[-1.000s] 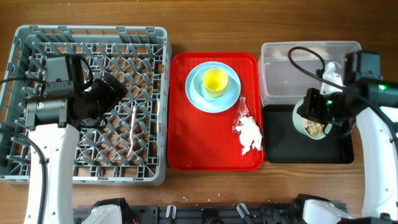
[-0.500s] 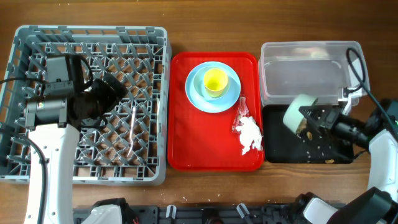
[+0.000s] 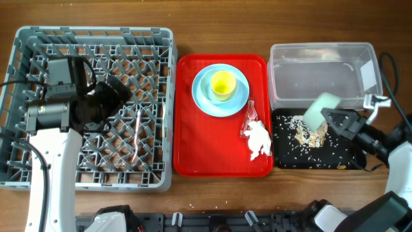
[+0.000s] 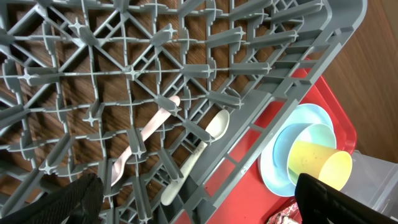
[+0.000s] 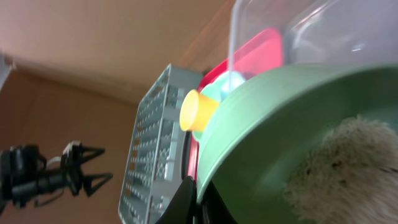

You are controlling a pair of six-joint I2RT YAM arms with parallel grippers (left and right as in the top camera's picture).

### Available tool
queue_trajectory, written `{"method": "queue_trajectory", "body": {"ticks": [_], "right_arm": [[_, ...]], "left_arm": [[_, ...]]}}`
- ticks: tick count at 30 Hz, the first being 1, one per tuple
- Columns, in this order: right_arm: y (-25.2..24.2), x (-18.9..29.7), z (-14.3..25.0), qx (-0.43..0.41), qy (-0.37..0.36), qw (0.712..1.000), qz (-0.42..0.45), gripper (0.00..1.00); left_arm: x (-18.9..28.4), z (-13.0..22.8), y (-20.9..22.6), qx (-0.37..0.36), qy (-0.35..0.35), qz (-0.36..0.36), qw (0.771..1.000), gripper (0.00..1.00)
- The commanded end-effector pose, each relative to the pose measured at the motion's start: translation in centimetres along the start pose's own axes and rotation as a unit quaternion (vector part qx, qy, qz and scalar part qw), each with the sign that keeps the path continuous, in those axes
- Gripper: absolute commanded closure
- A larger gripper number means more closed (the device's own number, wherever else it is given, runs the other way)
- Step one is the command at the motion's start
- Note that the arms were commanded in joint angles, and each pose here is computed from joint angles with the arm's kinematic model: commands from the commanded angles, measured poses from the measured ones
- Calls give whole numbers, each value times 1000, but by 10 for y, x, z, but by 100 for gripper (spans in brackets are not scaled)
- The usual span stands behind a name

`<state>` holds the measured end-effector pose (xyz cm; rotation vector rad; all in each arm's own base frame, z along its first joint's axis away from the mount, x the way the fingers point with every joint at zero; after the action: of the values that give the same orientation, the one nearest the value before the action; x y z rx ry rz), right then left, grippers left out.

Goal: Sort waste into correct bins and load items into the dishwasher rack
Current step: 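Lift the green bowl right and tip its scraps onto the black tray, then return the green bowl to the red tray with the right gripper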

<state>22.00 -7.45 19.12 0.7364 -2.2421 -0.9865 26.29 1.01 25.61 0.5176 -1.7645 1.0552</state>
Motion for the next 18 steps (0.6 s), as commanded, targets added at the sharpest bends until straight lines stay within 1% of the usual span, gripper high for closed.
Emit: {"method": "queue_trajectory", "body": {"ticks": [1, 4, 5, 6, 7, 9, 10, 11, 12, 13, 14, 15, 17, 18], "right_arm": [[-7, 11, 4, 10, -49, 999, -12, 96], [-3, 9, 10, 0, -75, 995, -59, 96], [3, 10, 8, -16, -93, 991, -95, 96], [8, 13, 2, -59, -105, 984, -131, 96], [7, 13, -1, -65, -103, 984, -132, 96], [4, 13, -4, -42, -102, 986, -123, 96], [-3, 11, -1, -42, -90, 991, -90, 96], [-4, 11, -1, -42, -88, 992, -85, 96], [-2, 11, -2, -49, -92, 990, -97, 96], [5, 13, -5, -65, -102, 984, -133, 96], [5, 14, -7, -118, -94, 979, -138, 96], [7, 13, -10, -140, -85, 976, -143, 96], [20, 8, -18, -127, -65, 979, -147, 96], [34, 4, -26, -118, -46, 982, -139, 96]], "left_arm": [[4, -1, -2, -1, -3, 9, 1000, 0], [4, -1, -2, -1, -3, 9, 1000, 0], [4, -1, -2, -1, -3, 9, 1000, 0], [4, -1, -2, -1, -3, 9, 1000, 0], [4, -1, -2, -1, -3, 9, 1000, 0], [4, -1, -2, -1, -3, 9, 1000, 0], [4, -1, -2, -1, -3, 9, 1000, 0], [4, -1, -2, -1, -3, 9, 1000, 0], [4, -1, -2, -1, -3, 9, 1000, 0], [4, -1, -2, -1, -3, 9, 1000, 0], [4, -1, -2, -1, -3, 9, 1000, 0], [4, -1, -2, -1, -3, 9, 1000, 0], [4, -1, -2, -1, -3, 9, 1000, 0], [4, -1, -2, -1, -3, 9, 1000, 0]]}}
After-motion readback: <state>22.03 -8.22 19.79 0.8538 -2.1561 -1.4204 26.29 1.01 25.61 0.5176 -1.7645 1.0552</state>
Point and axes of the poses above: each gripper's point midway between its finger pads, its own x axis back along the fingers, its own y axis along the line the jaws close on, z = x × y, the point moved 7 cm from there along x, back along the fingers, and after that the axes turned 12 degrees about x, right-handed, at the moved point
